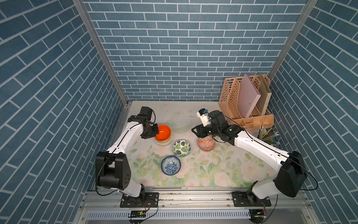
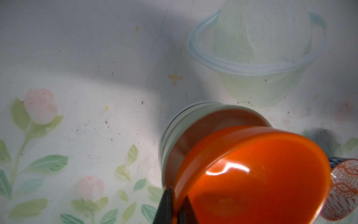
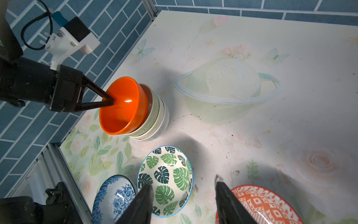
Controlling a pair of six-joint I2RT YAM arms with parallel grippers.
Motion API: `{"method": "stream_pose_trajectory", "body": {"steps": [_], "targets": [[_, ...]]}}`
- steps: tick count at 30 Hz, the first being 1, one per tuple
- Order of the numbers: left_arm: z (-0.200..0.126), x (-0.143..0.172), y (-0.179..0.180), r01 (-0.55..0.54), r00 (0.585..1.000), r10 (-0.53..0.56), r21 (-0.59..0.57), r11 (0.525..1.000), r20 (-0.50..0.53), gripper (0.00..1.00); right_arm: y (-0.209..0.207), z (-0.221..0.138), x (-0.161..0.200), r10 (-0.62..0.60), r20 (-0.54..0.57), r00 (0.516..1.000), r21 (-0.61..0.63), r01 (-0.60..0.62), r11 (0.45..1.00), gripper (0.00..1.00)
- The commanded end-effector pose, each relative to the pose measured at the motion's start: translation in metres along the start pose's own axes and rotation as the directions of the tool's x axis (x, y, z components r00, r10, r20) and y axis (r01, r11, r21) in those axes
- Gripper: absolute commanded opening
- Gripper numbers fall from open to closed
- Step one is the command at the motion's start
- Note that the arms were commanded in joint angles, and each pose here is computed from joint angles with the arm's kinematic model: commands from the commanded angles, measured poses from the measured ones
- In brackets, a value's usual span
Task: Stack the bowls
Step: Place the bowl on the bowl.
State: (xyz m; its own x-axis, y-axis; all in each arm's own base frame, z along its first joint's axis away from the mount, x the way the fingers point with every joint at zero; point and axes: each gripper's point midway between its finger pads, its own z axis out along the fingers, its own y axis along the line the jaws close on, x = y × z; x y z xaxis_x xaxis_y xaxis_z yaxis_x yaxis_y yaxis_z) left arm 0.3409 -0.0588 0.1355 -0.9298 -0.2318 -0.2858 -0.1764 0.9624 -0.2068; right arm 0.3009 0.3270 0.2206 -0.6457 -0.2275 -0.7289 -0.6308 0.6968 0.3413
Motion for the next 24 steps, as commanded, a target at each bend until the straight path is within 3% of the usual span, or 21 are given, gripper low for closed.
{"method": "stream_pose_trajectory", "body": {"steps": [1,11,20,24], "targets": [[0.005,0.005,0.005,0.0,1.0,0.0,-0.012,1.0,-0.026,0.0,0.003,0.0,-0.003,-0.033,-0.002,0.999,-0.012,0.033,0.999,0.56],[0.009,0.008,0.007,0.001,0.999,-0.002,-0.018,1.0,-0.036,0.2,0.001,0.002,-0.001,-0.031,-0.006,0.999,-0.012,0.031,0.999,0.56],[0.003,0.002,0.006,-0.002,1.0,0.002,-0.022,1.0,-0.012,0.28,0.0,0.004,0.002,-0.03,-0.019,0.999,-0.011,0.03,0.999,0.56],[-0.001,-0.001,0.008,-0.002,1.0,0.002,-0.03,1.0,0.012,0.26,0.0,0.003,0.001,-0.032,-0.014,0.999,-0.008,0.032,0.999,0.56]]}}
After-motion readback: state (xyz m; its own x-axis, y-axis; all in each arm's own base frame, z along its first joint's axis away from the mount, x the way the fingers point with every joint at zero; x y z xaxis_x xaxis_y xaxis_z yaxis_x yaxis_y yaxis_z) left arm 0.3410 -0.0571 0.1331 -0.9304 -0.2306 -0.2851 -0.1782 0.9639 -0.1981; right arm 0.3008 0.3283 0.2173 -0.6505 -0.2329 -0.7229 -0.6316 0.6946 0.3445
